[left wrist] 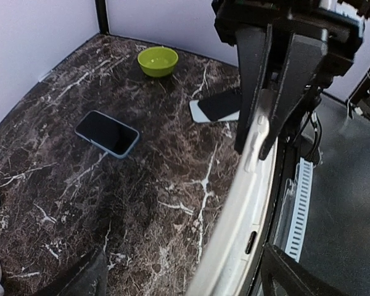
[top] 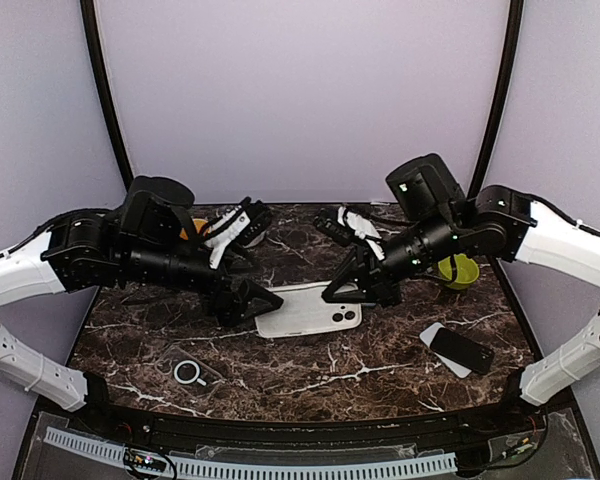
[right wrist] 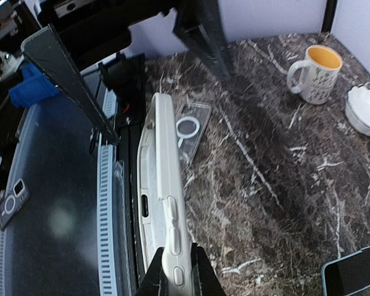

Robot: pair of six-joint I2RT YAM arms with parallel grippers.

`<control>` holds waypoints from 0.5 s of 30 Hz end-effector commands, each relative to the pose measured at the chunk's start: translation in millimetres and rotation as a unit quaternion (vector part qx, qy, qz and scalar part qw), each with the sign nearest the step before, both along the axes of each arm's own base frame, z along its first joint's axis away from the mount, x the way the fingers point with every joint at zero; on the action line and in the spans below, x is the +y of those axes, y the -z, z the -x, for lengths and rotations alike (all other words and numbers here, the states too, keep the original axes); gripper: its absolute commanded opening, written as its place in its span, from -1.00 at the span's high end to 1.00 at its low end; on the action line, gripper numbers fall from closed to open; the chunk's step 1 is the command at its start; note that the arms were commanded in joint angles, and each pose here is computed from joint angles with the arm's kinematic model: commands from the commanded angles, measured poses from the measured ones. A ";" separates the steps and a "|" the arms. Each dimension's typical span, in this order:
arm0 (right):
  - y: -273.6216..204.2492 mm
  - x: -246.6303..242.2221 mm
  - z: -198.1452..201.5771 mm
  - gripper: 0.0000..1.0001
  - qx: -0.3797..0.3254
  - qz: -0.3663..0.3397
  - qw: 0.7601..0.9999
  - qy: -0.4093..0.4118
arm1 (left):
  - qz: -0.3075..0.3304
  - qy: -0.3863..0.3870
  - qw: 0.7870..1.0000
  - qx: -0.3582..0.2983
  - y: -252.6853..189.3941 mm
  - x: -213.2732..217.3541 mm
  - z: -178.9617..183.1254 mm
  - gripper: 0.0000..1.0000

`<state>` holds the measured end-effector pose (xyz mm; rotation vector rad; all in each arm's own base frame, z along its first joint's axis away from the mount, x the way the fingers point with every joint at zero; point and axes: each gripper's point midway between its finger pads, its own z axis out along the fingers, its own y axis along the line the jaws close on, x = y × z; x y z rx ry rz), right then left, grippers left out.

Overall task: Put the phone into the phone case
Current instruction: Pass from the right arm to the left

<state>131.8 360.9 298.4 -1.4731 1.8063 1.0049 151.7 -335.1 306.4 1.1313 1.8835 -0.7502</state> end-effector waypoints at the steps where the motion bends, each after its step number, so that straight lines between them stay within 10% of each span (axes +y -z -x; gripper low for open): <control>1: 9.9 -1.1 20.8 1.00 -0.021 0.061 0.997 -0.049 | -0.053 0.067 0.996 0.009 26.4 -8.3 15.3 -0.67; 6: -20.8 13.1 32.6 1.00 -0.049 0.015 0.995 -0.085 | -0.057 0.091 0.994 0.029 41.3 -13.5 23.4 -0.20; 12: -32.6 18.2 32.8 1.00 -0.077 -0.004 0.993 -0.091 | -0.030 0.090 0.995 0.028 34.3 -15.1 25.1 0.99; 15: -32.4 16.6 14.9 0.02 -0.102 -0.012 0.994 -0.036 | 0.005 0.061 0.998 0.016 23.2 -9.6 19.7 1.00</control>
